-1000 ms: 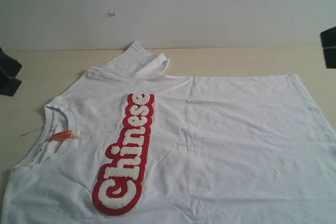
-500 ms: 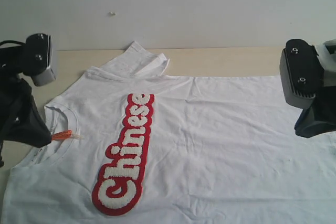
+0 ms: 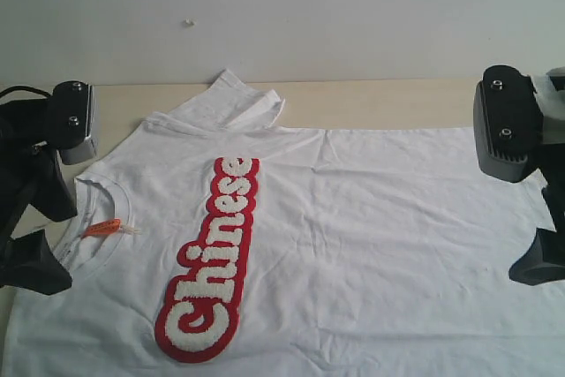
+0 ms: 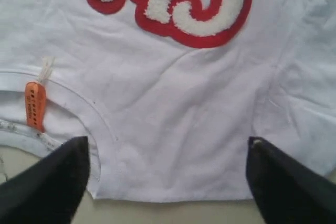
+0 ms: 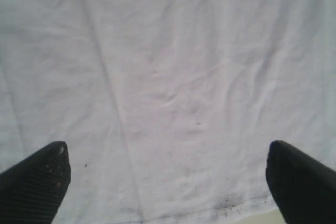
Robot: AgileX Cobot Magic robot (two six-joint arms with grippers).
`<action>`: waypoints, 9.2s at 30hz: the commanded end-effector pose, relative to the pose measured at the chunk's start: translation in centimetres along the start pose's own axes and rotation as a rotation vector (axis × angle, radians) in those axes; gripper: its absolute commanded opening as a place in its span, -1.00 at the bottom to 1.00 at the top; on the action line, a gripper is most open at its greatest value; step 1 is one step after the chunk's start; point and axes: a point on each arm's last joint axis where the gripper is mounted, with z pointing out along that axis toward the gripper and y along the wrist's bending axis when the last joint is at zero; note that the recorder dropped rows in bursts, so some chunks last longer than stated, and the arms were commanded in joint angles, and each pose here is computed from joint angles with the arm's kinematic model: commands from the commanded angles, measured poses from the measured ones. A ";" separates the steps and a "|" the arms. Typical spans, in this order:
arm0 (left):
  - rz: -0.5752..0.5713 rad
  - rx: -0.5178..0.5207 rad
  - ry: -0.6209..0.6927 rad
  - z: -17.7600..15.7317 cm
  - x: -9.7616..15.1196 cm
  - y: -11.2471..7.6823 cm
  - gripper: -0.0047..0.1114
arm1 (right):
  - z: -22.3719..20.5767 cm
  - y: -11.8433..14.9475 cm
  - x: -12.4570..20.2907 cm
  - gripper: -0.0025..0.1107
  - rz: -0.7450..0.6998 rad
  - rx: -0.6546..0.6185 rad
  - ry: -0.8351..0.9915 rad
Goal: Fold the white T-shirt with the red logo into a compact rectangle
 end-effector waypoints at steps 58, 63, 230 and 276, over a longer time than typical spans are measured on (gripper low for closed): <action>0.416 0.056 0.081 6.1 0.2 9.1 0.68 | 5.6 -3.3 2.6 0.90 -0.092 -0.077 0.168; 0.440 0.109 0.116 7.9 0.2 10.2 0.68 | 5.6 -3.4 2.6 0.90 -0.095 -0.066 0.168; -0.026 -0.284 0.016 -8.8 -1.2 6.4 -0.85 | -7.1 -6.1 2.2 -0.96 0.070 0.348 -0.077; -0.013 -0.638 -0.619 -23.7 4.3 -17.1 -0.92 | -18.2 11.0 0.4 -0.96 0.221 0.357 -0.484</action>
